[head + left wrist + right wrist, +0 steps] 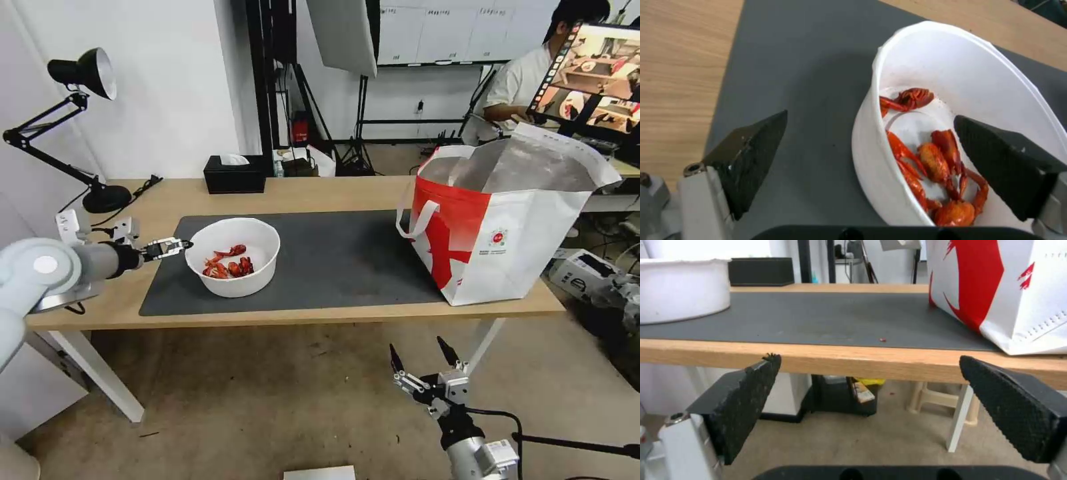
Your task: Pick up the trash from the table and place it into the takeout bag.
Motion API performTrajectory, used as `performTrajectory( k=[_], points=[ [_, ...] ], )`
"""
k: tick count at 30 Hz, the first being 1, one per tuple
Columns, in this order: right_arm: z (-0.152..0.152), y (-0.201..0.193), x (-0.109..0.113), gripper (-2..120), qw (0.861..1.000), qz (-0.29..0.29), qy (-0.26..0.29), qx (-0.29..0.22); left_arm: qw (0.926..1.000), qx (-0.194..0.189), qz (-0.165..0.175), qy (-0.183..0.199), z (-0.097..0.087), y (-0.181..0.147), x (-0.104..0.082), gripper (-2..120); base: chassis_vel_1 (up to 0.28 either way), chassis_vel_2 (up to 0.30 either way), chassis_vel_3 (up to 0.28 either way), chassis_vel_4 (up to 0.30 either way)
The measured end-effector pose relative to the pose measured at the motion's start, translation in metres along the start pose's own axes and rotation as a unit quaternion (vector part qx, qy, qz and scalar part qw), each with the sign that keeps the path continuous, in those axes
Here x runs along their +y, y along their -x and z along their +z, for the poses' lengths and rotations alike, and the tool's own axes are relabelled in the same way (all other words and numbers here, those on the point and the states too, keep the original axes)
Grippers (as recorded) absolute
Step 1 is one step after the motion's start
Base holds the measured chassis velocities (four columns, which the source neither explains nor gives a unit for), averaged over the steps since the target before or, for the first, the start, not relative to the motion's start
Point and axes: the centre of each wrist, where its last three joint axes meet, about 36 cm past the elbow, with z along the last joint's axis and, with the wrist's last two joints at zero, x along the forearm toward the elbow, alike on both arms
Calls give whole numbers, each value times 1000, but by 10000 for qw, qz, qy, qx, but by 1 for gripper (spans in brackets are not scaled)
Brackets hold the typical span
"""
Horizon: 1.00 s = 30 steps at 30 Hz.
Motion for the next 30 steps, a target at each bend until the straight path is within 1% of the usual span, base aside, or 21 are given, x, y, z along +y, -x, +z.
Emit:
performTrajectory(
  k=[8, 13, 15, 22, 24, 25, 27, 28, 29, 30],
  points=[
    [0, 0, 0, 100, 10000, 0, 0, 0, 10000, 78, 24, -11, 1, 15, -4, 100, 0, 0, 0, 0],
    [0, 0, 0, 100, 10000, 0, 0, 0, 9998, 188, 25, 64, 2, 35, -16, 100, 0, 0, 0, 0],
    [0, 0, 0, 100, 10000, 0, 0, 0, 9998, 196, 18, 74, 2, 36, -17, 100, 0, 0, 0, 0],
    [0, 0, 0, 100, 10000, 0, 0, 0, 9992, 316, -218, 108, 1, 49, -23, 99, 0, 0, 0, 0],
    [0, 0, 0, 100, 10000, 0, 0, 0, 9990, 331, -285, 135, 1, 51, -25, 96, 0, 0, 0, 0],
    [0, 0, 0, 100, 10000, 0, 0, 0, 9988, 335, -319, 148, 1, 51, -26, 92, 0, 0, 0, 0],
    [0, 0, 0, 100, 10000, 0, 0, 0, 9988, 335, -324, 150, 1, 52, -26, 89, 0, 0, 0, 0],
    [0, 0, 0, 100, 10000, 0, 0, 0, 9987, 340, -353, 159, 1, 52, -26, 84, 0, 0, 0, 0],
    [0, 0, 0, 100, 10000, 0, 0, 0, 9984, 343, -421, 165, 0, 53, -26, 75, 0, 0, 0, 0],
    [0, 0, 0, 100, 10000, 0, 0, 0, 9984, 343, -421, 165, 0, 53, -26, 75, 0, 0, 0, 0]
  ],
)
